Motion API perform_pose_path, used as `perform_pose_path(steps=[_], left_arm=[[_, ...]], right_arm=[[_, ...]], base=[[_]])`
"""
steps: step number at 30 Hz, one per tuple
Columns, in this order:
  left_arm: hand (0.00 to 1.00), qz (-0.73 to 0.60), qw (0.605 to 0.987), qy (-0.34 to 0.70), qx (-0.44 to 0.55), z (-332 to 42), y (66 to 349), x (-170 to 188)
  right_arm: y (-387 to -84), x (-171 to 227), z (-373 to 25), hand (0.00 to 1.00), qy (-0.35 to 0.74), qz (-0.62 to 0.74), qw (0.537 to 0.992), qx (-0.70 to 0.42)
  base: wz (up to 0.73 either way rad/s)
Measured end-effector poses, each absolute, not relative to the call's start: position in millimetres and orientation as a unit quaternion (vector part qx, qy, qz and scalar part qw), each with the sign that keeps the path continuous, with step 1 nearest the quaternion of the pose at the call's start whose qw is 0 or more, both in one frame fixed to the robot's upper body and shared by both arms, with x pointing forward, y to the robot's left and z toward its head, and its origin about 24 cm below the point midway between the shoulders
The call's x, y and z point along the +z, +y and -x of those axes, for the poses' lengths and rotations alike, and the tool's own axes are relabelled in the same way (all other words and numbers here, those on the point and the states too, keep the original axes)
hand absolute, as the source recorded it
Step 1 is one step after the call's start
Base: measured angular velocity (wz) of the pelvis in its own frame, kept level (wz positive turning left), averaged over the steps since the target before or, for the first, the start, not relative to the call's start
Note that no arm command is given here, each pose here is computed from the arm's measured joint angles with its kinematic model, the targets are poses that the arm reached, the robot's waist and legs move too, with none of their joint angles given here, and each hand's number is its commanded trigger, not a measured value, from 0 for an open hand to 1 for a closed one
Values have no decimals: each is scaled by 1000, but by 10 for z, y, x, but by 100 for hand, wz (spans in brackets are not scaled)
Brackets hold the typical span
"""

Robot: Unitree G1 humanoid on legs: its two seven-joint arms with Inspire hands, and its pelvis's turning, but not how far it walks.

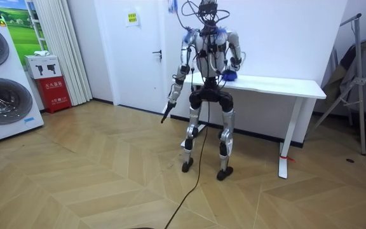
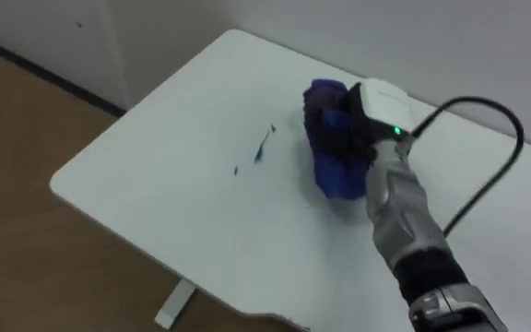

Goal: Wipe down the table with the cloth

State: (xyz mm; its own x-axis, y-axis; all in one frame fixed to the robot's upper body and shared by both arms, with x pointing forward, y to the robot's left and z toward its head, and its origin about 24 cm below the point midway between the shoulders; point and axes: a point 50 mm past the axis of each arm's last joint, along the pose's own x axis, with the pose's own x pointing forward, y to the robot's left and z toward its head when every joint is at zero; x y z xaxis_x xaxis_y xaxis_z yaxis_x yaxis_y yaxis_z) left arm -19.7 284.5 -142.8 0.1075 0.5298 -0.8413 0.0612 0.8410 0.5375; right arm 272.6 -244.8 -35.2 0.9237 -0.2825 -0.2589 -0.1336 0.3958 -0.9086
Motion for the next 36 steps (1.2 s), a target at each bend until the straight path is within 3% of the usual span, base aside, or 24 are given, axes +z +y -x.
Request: perform_pose_path(steps=[4,9,14,16,19,23,27,32,36], left_arm=[[0,-228,711,637,192,245,3003,-1364],[0,-264,737,578,232,92,3340,-1189],[0,-285,745,558,229,-79,3465,-1128],[0,-288,752,549,223,-157,3452,-1132],[0,-275,757,549,221,-172,3357,-1188],[0,-239,772,558,191,-204,2999,-1363],[0,-228,757,584,186,-98,2945,-1409],[0,-220,717,635,183,248,2943,-1413],[0,-204,689,660,219,499,3020,-1364]], right_arm=[[-2875,-547,-2242,100,233,479,834,-145],[-3501,-682,-1504,100,334,435,791,-271],[-3589,-693,-1257,100,344,443,772,-298],[-3566,-632,-1338,100,322,453,779,-291],[-3370,-422,-1843,100,249,493,799,-238],[-2827,-32,-2592,100,131,587,790,-121],[-2441,446,-3147,100,30,614,785,-84],[-2639,503,-3170,100,57,629,771,-79],[-2978,245,-2959,100,141,613,771,-98]], base=[[-46],[-21],[-14],[-9],[-71],[-15],[9],[32],[14]])
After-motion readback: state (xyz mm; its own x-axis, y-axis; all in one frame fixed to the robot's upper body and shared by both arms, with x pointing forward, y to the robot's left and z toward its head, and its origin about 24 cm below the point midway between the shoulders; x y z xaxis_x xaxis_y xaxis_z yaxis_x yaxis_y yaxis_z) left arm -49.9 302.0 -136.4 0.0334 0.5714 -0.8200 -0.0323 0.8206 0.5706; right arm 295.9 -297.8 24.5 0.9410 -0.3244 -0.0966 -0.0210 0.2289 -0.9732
